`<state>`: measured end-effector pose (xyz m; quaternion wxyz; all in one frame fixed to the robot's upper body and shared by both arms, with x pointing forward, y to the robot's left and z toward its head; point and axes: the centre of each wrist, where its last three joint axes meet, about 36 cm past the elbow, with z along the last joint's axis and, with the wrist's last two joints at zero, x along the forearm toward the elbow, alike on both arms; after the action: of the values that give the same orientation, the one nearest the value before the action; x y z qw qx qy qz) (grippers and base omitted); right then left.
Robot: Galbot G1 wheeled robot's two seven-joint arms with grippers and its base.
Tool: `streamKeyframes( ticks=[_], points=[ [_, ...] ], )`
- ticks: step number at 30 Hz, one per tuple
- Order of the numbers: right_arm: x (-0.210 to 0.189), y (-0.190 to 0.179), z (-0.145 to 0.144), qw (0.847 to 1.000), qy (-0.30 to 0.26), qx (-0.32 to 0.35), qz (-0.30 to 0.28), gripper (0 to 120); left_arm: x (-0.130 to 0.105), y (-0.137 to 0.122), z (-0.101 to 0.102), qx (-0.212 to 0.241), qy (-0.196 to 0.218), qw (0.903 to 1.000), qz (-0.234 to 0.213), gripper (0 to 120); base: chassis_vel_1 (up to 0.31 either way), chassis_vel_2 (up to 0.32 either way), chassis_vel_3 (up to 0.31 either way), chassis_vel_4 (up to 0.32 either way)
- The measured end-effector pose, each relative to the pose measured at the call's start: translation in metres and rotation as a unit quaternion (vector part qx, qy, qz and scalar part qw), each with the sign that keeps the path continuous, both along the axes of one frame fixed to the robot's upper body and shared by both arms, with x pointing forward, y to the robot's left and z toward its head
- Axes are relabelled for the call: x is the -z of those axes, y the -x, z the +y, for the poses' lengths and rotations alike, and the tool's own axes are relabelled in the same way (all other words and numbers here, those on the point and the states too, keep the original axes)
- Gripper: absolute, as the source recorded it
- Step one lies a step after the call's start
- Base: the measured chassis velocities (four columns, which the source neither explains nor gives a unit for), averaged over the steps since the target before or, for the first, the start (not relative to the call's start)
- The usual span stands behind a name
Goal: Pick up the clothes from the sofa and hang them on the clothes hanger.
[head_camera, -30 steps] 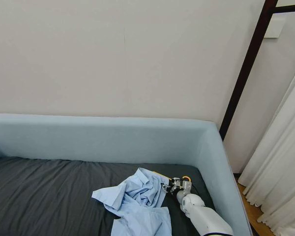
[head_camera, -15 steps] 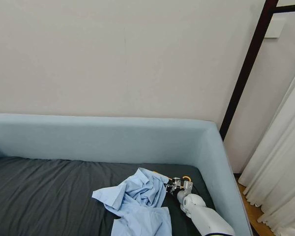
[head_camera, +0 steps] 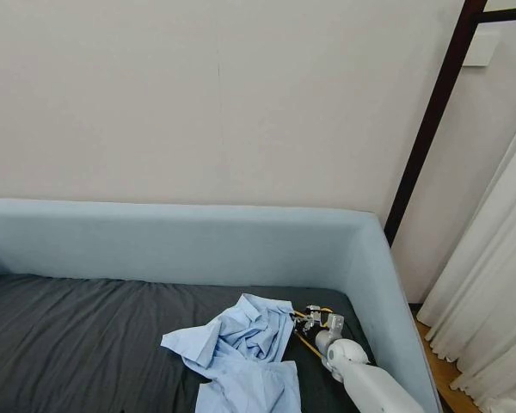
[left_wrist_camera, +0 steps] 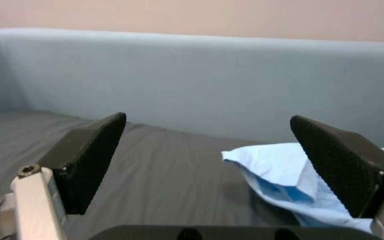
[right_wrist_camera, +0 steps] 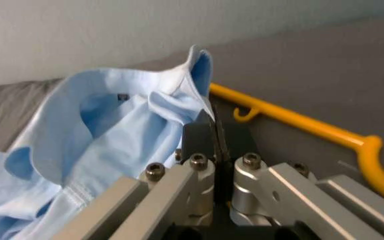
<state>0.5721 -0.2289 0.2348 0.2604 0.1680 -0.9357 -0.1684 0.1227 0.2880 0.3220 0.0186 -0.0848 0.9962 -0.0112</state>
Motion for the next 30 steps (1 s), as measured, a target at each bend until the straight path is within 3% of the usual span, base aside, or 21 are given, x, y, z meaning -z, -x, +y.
streamKeyframes(
  ticks=[3,7,8,12,13,17,20,24,28,29,30],
  points=[
    [-0.004,0.002,0.000,1.000,0.002,0.006,-0.003,0,-0.012,-0.008,0.011,0.026,0.004,0.9995,0.014,97,0.000,0.000,0.000,0.000],
    [-0.010,0.006,-0.004,1.000,0.004,0.013,-0.008,0,-0.040,-0.044,0.035,0.071,0.007,0.9970,0.030,97,0.000,0.000,0.000,0.000],
    [-0.010,0.006,-0.004,1.000,0.004,0.013,-0.008,0,-0.040,-0.044,0.035,0.071,0.007,0.9970,0.030,97,0.000,0.000,0.000,0.000],
    [-0.017,0.014,-0.013,1.000,0.009,0.023,-0.013,0,-0.076,-0.106,0.031,0.125,0.030,0.9912,0.032,96,0.000,0.000,0.000,0.000],
    [-0.017,0.014,-0.013,1.000,0.009,0.023,-0.013,0,-0.076,-0.106,0.031,0.125,0.030,0.9912,0.032,96,0.000,0.000,0.000,0.000],
    [-0.022,0.019,-0.016,0.999,0.009,0.034,-0.015,0,-0.100,-0.157,0.013,0.166,0.049,0.9828,0.064,97,0.000,0.000,0.000,0.000],
    [-0.024,0.019,-0.014,0.999,0.009,0.036,-0.015,0,-0.108,-0.175,0.005,0.172,0.063,0.9793,0.086,97,0.000,0.000,0.000,0.000],
    [-0.030,0.019,-0.013,0.999,0.006,0.037,-0.017,0,-0.103,-0.194,-0.013,0.178,0.085,0.9733,0.117,97,0.000,0.000,0.000,0.000],
    [-0.033,0.026,-0.022,0.999,0.008,0.042,-0.016,0,-0.085,-0.218,-0.057,0.191,0.120,0.9592,0.170,97,0.000,0.000,0.000,0.000],
    [-0.033,0.026,-0.022,0.999,0.008,0.042,-0.016,0,-0.085,-0.218,-0.057,0.191,0.120,0.9592,0.170,97,0.000,0.000,0.000,0.000],
    [-0.035,0.029,-0.025,0.999,0.007,0.043,-0.017,0,-0.083,-0.236,-0.075,0.189,0.123,0.9578,0.178,96,0.000,0.000,0.000,0.000]
  ],
)
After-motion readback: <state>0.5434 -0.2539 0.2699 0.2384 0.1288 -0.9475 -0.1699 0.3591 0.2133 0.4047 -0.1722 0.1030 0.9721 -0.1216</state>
